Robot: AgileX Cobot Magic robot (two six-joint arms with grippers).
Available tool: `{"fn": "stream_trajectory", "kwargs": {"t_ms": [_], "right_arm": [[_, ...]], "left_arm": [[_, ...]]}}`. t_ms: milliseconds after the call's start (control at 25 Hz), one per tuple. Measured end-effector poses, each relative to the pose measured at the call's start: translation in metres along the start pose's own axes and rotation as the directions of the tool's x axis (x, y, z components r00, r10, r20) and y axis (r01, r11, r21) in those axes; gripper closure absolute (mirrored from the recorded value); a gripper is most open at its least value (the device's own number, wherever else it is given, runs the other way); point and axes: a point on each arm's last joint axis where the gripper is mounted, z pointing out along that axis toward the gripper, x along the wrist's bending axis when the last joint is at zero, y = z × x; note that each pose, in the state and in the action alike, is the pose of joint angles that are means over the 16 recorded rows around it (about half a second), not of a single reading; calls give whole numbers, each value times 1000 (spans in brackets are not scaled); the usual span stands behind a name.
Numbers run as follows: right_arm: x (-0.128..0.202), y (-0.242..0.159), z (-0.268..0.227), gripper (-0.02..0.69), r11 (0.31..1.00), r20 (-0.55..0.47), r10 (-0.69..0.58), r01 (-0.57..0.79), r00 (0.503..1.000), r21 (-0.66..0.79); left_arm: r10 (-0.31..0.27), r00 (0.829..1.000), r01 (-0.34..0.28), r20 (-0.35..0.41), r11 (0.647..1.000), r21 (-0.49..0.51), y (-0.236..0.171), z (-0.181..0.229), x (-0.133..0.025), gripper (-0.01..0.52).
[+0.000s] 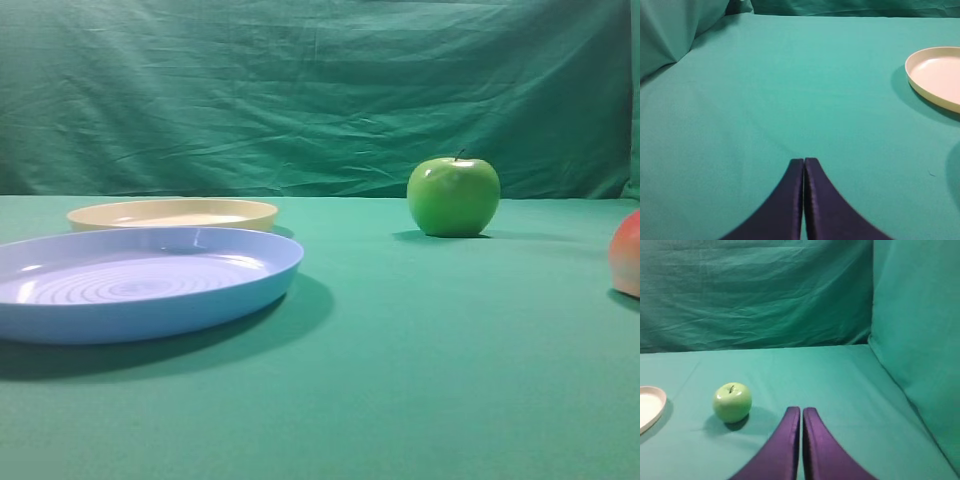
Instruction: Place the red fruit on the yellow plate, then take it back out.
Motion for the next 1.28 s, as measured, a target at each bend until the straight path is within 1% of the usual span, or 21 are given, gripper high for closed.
{"fn": "stream_trajectory", "kwargs": {"t_ms": [120,280,640,920,1280], "right_arm": [[-1,-21,11,665,1000,51,2,-2,999,-17],[-2,-49,27,665,1000,93,4,-3,996,-13],[-4,-103,49,665,997,112,4,-13,994,82],[-4,-121,54,665,991,108,9,-23,994,131],[-3,-124,55,665,989,100,-17,2,995,147]], "left_arm": [[0,1000,0,0,1000,0,0,0,0,514],[0,1000,0,0,1000,0,0,0,0,514],[0,1000,0,0,1000,0,0,0,0,514],[0,1000,0,0,1000,0,0,0,0,514],[0,1000,0,0,1000,0,0,0,0,514]]}}
